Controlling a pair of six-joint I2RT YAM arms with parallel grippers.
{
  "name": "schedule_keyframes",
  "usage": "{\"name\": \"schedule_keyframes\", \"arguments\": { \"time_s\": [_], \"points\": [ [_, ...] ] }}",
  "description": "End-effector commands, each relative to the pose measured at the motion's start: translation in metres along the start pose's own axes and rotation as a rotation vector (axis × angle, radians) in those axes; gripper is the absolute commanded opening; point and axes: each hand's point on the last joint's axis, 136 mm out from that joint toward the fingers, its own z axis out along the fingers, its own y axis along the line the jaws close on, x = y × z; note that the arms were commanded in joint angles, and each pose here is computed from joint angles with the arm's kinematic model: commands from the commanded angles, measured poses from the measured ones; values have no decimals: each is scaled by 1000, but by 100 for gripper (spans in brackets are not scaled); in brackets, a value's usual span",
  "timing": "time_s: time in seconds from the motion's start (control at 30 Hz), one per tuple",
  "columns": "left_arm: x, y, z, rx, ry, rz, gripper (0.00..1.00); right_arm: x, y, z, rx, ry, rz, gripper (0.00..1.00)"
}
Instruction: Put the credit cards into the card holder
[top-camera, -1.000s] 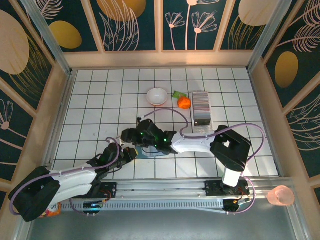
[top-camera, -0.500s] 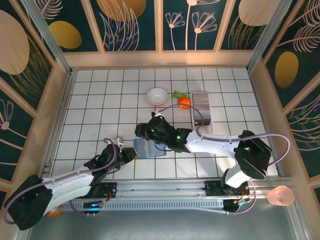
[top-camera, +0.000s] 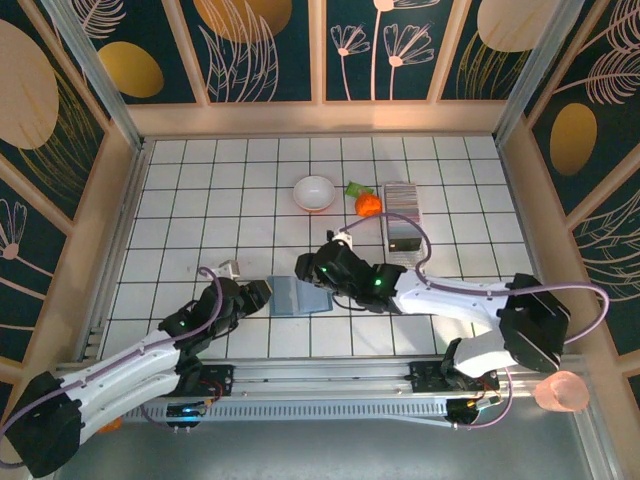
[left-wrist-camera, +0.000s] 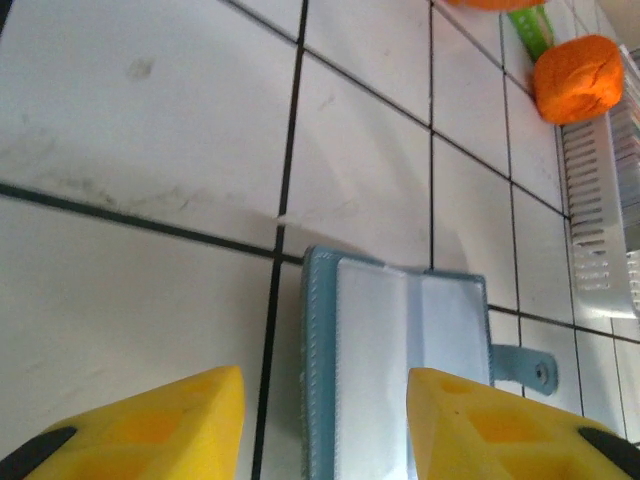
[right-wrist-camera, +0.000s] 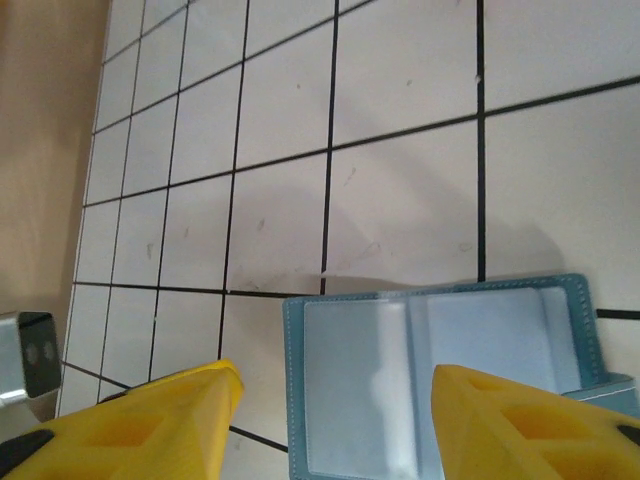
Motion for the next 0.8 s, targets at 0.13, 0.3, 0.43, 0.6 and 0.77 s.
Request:
{"name": "schedule_keyframes", "arguments": {
  "time_s": [0.13,0.3,0.43,0.6,0.77],
  "points": [
    [-21,-27,-11,3,-25,73,36,-39,-1,-25,-30,-143,-73,56],
    [-19,-53,-10,84,28,73,28,-64,7,-49,-48,-244,-133,55],
    [-13,-63,-6,125,68,68,20,-83,24,-78,-126,-342,-230,56],
    [-6,-65,-1,142,97,72,18,-103,38,-103,-132,-444,-395,62],
    [-1,-62,3,135,120,82,16,-107,63,-113,-112,-501,-745,62]
  ]
}}
